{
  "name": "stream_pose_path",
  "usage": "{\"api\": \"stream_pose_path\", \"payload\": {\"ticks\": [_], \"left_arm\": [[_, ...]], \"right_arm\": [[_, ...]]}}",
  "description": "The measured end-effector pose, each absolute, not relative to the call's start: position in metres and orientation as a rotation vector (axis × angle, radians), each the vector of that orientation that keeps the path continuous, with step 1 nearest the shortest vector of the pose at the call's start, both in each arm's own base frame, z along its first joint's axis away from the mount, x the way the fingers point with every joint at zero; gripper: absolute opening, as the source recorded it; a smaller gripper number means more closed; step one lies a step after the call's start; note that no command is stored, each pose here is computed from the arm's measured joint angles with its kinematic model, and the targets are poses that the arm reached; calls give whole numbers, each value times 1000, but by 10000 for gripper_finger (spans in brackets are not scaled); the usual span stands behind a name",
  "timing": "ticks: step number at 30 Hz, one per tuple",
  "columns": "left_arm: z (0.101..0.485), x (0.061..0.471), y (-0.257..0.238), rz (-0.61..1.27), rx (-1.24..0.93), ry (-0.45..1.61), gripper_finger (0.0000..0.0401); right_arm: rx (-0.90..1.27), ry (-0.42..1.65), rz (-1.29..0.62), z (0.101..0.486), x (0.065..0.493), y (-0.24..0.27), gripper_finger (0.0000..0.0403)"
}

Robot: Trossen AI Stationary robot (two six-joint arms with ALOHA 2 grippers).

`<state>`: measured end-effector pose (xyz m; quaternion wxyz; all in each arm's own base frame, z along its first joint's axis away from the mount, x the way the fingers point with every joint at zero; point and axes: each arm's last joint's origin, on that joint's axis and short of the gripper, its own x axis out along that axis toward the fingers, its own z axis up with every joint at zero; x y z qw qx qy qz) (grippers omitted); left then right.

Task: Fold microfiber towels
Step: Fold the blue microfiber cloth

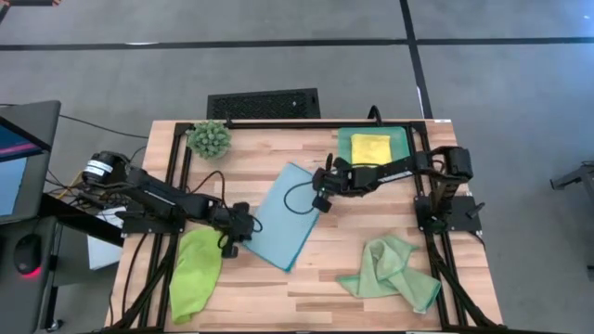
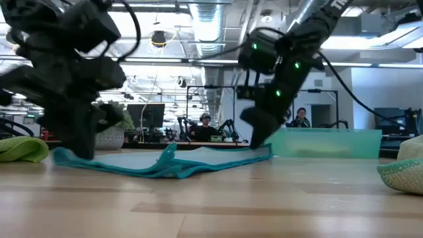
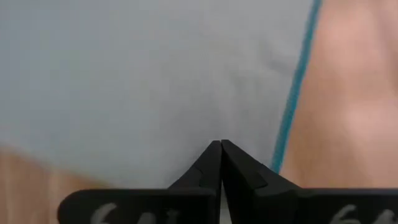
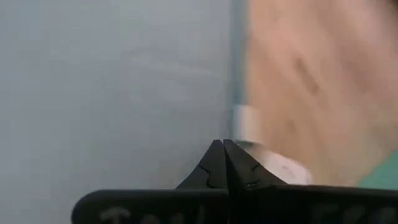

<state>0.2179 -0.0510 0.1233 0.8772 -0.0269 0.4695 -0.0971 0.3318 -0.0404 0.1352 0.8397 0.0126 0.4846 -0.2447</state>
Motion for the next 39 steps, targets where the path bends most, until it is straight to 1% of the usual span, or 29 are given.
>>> {"api": "stream_pose_path", "payload": {"ticks": [4, 7, 10, 13, 15, 17, 19, 24, 27, 32, 36, 39], "left_arm": [[159, 239, -63, -200, 55, 832, 0], [169, 241, -65, -198, 150, 907, 0], [173, 240, -65, -222, 208, 947, 0], [162, 232, -61, -242, 238, 1017, 0], [156, 231, -60, -269, 217, 1008, 0], [146, 226, -57, -278, 201, 1024, 0], [136, 221, -56, -275, 191, 1051, 0], [127, 216, -56, -272, 154, 1043, 0], [125, 215, -61, -291, 134, 1050, 0], [121, 216, -79, -353, 160, 1025, 0], [121, 218, -90, -397, 183, 975, 0], [125, 222, -95, -439, 211, 890, 0]], "right_arm": [[-1, 961, -469, 162, 337, -28, 2], [-17, 915, -402, 178, 336, -4, 2], [-8, 879, -325, 184, 333, 28, 2], [16, 826, -251, 182, 334, 61, 2], [30, 736, -184, 175, 345, 85, 2], [17, 725, -140, 161, 346, 103, 3], [48, 648, -91, 151, 355, 120, 3], [120, 544, -51, 127, 372, 136, 3], [144, 564, -8, 118, 380, 144, 3], [168, 663, -8, 104, 378, 162, 3], [219, 724, -41, 101, 371, 168, 3], [230, 773, -73, 100, 368, 167, 3]]}}
